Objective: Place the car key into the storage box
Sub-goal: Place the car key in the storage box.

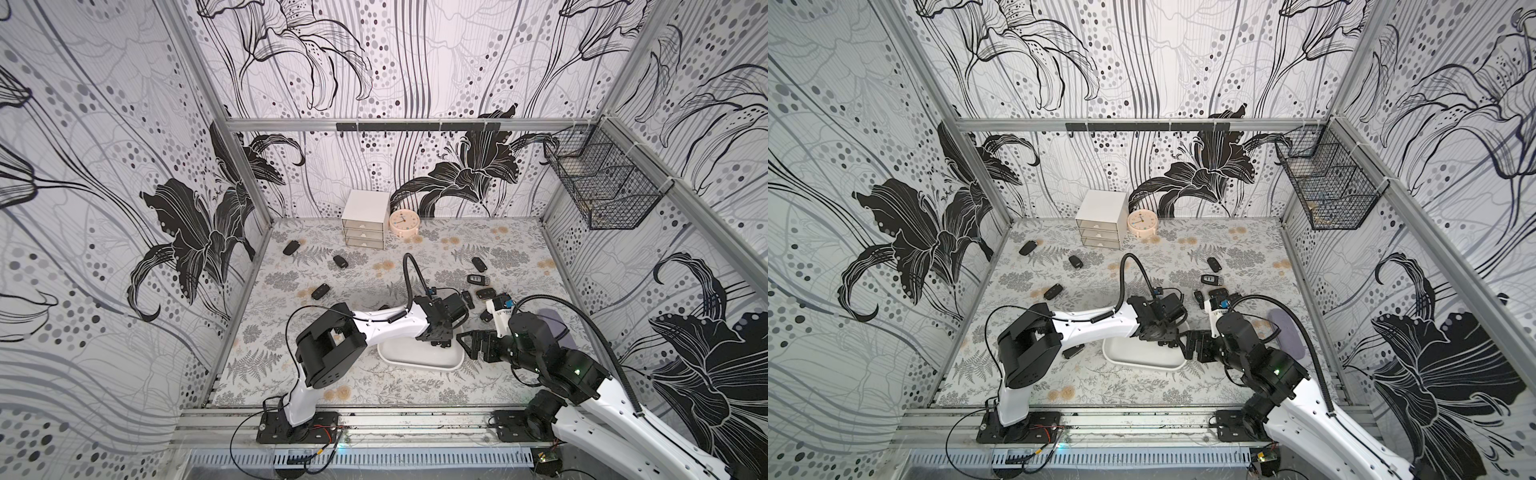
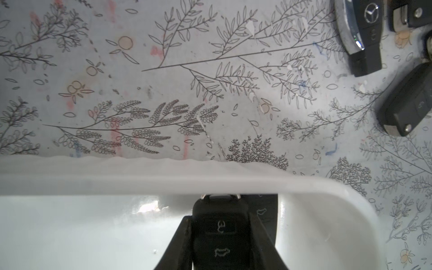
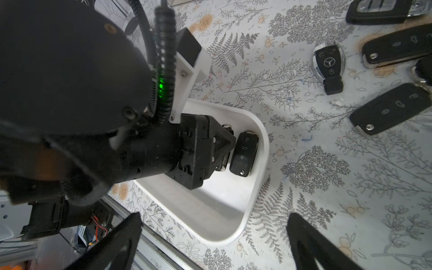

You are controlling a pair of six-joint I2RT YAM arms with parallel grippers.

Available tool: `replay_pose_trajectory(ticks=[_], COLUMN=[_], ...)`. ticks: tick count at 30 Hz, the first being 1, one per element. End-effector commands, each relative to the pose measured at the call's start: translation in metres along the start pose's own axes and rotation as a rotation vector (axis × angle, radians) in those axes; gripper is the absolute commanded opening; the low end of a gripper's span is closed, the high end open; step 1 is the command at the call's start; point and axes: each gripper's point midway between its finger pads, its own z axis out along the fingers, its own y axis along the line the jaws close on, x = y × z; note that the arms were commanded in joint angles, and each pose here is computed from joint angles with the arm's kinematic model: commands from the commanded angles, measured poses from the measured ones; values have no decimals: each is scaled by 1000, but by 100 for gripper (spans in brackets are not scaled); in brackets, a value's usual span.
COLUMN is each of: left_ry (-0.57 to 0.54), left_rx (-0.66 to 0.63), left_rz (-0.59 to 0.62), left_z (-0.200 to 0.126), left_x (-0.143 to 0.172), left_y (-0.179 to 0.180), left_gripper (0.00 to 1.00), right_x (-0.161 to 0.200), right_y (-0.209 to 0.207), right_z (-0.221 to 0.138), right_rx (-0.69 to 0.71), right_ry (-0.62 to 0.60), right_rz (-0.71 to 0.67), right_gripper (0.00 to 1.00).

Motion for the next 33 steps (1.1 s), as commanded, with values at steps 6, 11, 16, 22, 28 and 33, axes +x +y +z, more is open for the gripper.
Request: replay_pose_trajectory(ticks=[6,11,16,22,28,33], left_ry=[-32,-36,-29,-20,-14,-13], left_rx=[-35,-47,-47,-43,-33,-26], left_rz=[8,26,40,45,45,40], left_z=[4,2,7,11,13,13], left_x=[-6,-8,-7,-6,-5,-5], left_y=[0,2,-1,-3,-6,-8], left_gripper=[28,28,30,35,38,48], right_x=[6,6,7,7,8,8], right_y=[-9,-10,-11,-11,-12,-12], right_z=[0,1,2,2,4,5], right_rx=[26,31,35,38,46,46], right_ry=[4,6,9,11,16,22], right_rz=[21,21,23,22,21,15], right_gripper=[100,100,100,100,100,100])
